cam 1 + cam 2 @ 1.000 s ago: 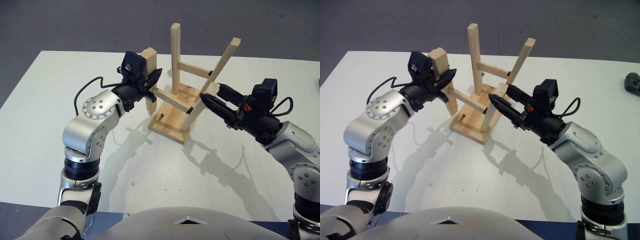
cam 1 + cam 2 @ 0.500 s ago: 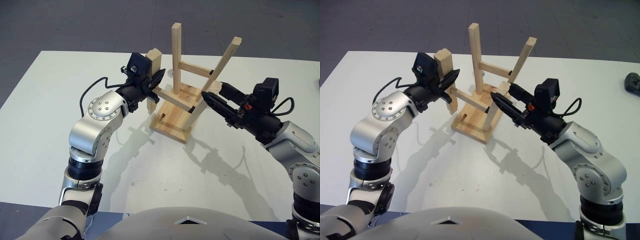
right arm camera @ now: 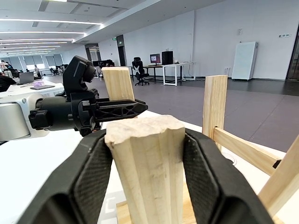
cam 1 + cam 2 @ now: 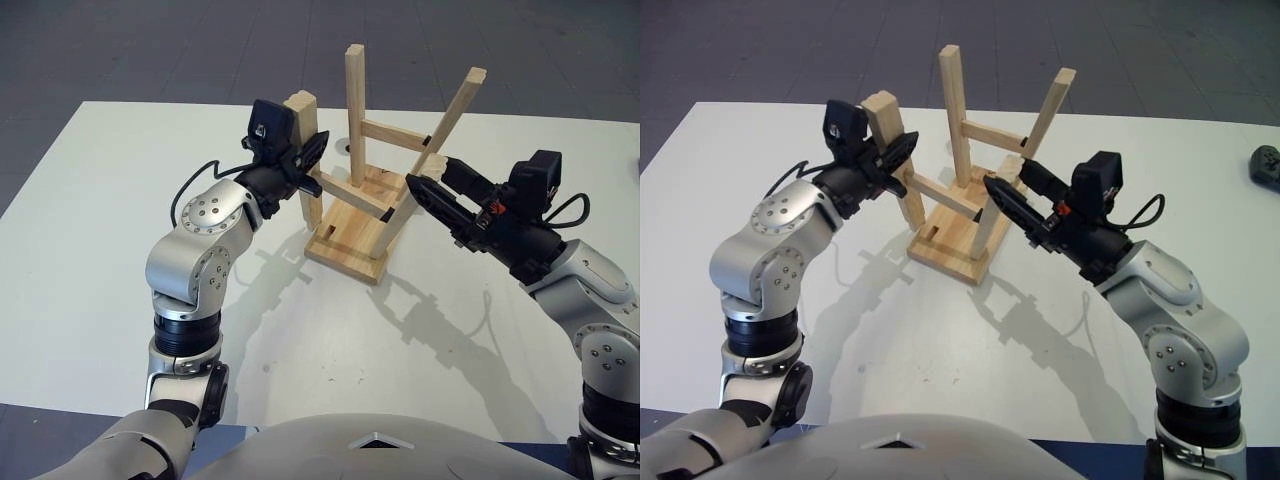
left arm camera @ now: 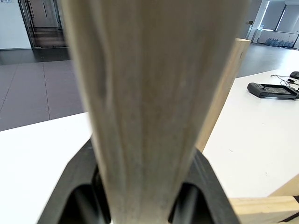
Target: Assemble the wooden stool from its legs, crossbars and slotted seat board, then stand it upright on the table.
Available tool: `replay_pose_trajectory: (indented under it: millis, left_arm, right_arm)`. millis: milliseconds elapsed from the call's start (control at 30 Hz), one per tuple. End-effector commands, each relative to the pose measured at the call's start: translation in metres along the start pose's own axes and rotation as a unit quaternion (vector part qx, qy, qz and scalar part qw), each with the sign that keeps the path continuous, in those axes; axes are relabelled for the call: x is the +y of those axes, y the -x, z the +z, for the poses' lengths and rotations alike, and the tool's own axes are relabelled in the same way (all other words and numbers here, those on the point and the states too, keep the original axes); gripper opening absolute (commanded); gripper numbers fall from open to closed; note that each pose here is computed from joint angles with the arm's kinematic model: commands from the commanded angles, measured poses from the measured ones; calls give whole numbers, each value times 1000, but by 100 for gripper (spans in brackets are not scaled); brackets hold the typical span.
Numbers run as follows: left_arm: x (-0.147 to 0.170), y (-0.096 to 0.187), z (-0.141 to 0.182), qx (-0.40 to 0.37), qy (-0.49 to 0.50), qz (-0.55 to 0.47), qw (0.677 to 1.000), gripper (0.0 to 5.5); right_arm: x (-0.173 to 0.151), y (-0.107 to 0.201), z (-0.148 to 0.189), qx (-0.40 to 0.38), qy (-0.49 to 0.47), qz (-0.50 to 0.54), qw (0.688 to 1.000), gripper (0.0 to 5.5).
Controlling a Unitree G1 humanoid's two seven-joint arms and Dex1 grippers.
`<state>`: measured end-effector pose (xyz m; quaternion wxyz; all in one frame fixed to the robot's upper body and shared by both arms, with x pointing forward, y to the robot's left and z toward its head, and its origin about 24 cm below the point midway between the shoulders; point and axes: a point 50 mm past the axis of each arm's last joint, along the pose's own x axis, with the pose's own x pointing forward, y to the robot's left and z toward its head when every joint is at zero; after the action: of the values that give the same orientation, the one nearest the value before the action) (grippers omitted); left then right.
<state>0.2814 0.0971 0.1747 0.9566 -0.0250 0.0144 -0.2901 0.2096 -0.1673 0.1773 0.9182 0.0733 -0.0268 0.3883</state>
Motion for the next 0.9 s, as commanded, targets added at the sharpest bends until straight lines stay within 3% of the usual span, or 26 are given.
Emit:
replay_pose_trajectory:
  millis: [33, 533, 900]
  left_arm:
    - [-36, -10, 5, -13, 42, -110, 993, 108]
    - [-31, -14, 12, -18, 72, -109, 991, 110]
    - [-31, -23, 25, -8, 78, -163, 983, 107]
  right_arm:
    - [4, -2, -16, 36, -28, 4, 999, 222]
    - [6, -4, -18, 33, -32, -4, 999, 222]
    - [16, 1, -25, 10, -35, -57, 998, 222]
